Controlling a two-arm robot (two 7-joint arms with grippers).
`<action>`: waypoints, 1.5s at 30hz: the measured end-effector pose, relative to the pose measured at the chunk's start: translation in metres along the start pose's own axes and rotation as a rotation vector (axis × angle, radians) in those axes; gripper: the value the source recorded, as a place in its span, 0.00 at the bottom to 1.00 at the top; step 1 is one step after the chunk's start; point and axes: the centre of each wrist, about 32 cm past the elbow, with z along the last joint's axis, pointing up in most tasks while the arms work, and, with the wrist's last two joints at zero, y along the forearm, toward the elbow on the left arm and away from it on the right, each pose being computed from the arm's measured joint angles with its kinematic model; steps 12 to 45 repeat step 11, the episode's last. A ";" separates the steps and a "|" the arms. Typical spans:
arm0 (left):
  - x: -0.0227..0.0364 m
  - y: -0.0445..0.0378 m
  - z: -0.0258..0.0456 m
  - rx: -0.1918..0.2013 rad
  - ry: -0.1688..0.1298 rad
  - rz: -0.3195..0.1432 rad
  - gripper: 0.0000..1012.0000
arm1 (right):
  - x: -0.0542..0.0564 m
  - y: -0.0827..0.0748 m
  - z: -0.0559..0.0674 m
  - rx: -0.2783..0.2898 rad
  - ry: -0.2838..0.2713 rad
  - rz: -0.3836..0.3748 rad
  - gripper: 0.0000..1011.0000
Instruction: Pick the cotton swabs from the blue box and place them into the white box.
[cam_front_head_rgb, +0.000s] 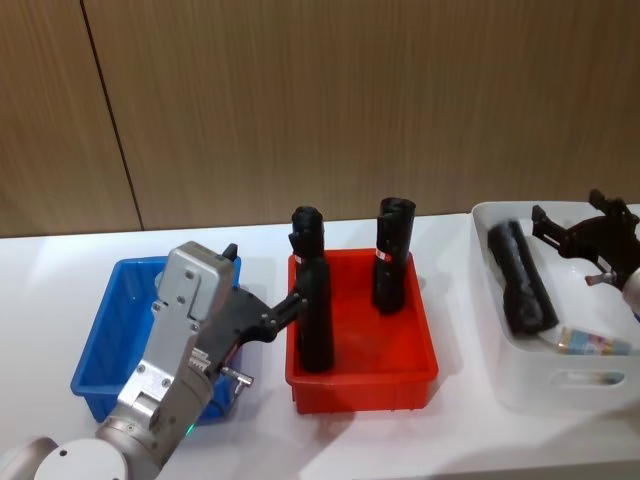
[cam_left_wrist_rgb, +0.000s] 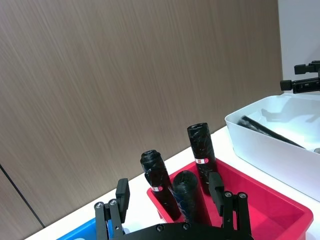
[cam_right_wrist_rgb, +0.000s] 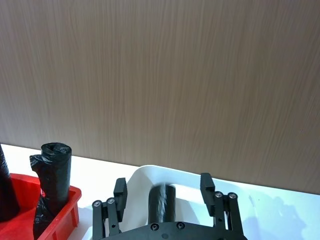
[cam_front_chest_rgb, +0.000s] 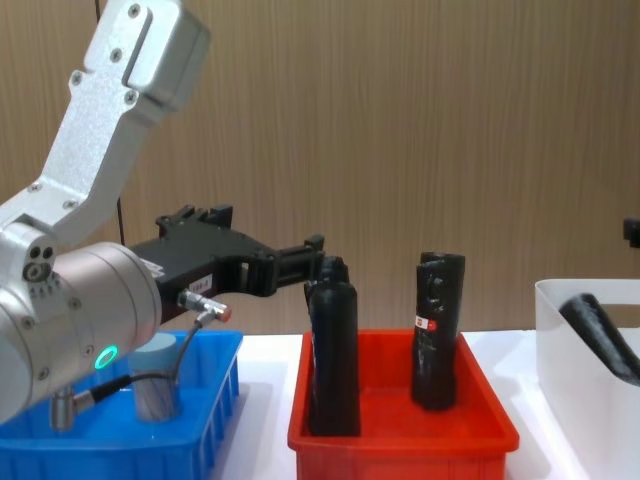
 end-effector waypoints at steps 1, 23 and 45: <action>0.0000 0.0000 0.0000 0.000 0.000 0.000 0.99 | 0.000 0.000 0.000 0.000 0.000 0.000 0.90; 0.0000 0.0000 0.0000 0.000 0.000 0.000 0.99 | 0.001 -0.001 -0.003 0.006 0.010 -0.005 0.99; 0.0000 0.0000 0.0000 0.000 0.000 0.000 0.99 | 0.001 -0.001 -0.003 0.006 0.010 -0.005 0.99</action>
